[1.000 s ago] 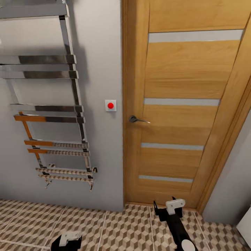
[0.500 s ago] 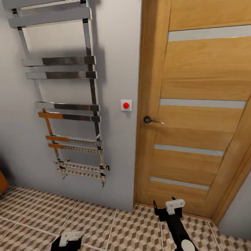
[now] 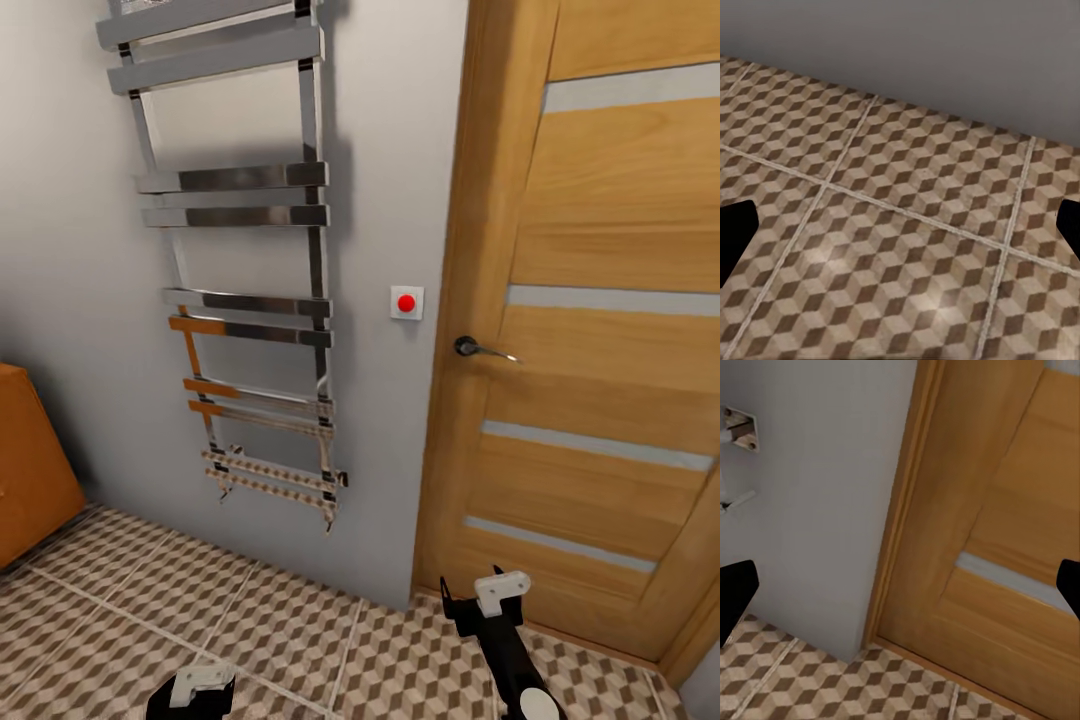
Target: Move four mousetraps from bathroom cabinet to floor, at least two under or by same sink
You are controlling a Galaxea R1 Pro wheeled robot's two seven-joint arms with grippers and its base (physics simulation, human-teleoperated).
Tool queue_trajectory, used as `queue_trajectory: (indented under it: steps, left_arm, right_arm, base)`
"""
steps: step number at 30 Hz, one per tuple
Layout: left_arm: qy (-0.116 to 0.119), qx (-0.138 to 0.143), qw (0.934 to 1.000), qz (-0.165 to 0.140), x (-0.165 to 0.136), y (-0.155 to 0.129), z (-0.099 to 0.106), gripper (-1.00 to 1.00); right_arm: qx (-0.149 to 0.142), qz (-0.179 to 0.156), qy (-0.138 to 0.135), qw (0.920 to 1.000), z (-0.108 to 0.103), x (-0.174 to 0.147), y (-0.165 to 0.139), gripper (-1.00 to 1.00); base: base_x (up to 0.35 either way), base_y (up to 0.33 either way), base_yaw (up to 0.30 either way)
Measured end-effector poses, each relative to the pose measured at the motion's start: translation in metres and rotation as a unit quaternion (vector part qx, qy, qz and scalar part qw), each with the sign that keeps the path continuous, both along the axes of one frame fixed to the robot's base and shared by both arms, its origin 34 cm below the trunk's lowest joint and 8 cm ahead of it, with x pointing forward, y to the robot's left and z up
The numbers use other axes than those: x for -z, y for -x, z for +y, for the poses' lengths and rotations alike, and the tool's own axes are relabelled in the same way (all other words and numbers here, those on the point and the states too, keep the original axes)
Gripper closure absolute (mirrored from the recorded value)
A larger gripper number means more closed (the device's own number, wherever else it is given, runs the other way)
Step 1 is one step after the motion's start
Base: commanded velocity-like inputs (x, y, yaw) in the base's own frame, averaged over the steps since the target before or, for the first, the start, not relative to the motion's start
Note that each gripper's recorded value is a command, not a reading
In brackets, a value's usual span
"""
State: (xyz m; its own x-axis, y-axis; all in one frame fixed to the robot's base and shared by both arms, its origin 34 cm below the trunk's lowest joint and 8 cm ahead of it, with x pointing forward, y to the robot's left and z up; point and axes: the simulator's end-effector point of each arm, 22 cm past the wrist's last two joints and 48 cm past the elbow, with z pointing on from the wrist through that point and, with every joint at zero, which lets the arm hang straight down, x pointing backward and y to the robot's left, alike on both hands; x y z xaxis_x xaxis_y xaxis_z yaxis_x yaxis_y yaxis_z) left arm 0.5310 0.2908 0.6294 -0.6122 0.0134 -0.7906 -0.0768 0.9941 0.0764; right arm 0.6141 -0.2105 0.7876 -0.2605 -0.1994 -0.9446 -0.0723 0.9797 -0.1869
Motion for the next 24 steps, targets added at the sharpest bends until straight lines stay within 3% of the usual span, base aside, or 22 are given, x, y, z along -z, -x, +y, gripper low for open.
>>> queue_trajectory:
  steps: [24]
  left_arm:
    - [0.000, 0.000, 1.0000, 0.000, 0.0001, 0.0001, -0.0003, -1.00]
  right_arm:
    - [0.000, 0.001, 0.000, 1.0000, 0.0003, 0.0009, 0.0001, -1.00]
  base:
    - [0.000, 0.000, 0.247]
